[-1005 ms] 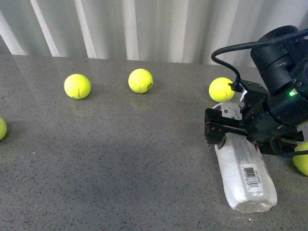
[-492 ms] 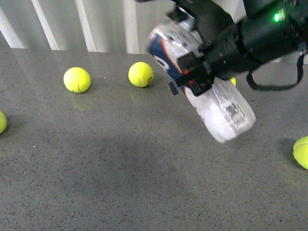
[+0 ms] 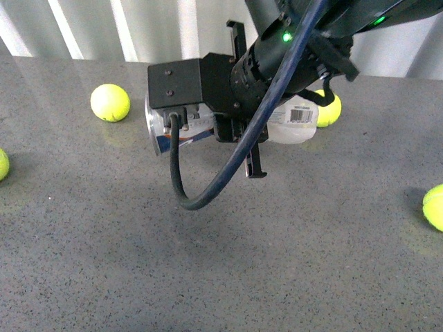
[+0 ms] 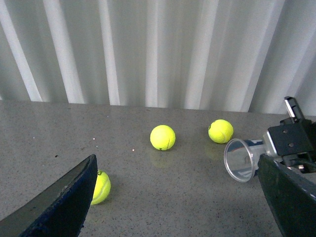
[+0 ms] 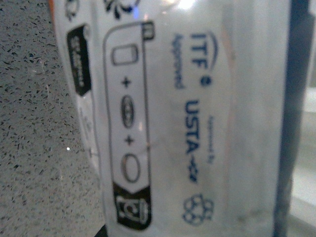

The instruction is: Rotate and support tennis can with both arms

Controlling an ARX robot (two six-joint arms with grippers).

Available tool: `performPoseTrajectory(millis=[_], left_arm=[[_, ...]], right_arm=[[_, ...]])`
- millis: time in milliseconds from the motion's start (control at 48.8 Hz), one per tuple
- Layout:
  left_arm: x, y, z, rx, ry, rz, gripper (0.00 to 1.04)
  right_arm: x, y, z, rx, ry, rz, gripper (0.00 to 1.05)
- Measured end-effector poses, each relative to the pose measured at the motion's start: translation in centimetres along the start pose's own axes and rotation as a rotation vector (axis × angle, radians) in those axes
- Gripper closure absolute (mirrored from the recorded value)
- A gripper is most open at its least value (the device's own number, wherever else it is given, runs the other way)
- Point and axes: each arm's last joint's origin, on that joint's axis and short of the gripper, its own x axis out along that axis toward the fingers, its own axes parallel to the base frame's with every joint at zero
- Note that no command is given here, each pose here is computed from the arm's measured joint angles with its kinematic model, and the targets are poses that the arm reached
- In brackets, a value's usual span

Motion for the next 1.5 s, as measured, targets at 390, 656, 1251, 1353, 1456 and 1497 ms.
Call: performPoseTrajectory(millis=[390,656,1251,1353,1456,1497], left_arm=[[0.0,0.0,0.0,0.000,0.000,0.000,0.07],[0.0,0.0,0.0,0.000,0.000,0.000,0.07],[0.0,0.0,0.0,0.000,0.000,0.000,0.07],[0.0,0.0,0.0,0.000,0.000,0.000,0.07],[0.0,0.0,0.0,0.000,0.000,0.000,0.07],[0.0,0.0,0.0,0.000,0.000,0.000,0.07]], right_arm=[[6.0,1.4,0.3,0.037,-0.007,0.046,0.85],[6.5,1.5,0.0,0.103,-0.011,0.062,0.52],[2.9,1.6,1.9,0.279,-0.105,0.061,0.07],[1.5,1.3,2.3,0.330,-0.131,0.055,0.07],[-0.9,-0.3,3.1,0.483,-0.211,0.044,0.07],[-1.8,-1.0,3.2,0.541,-0.241,0.027,0.07]])
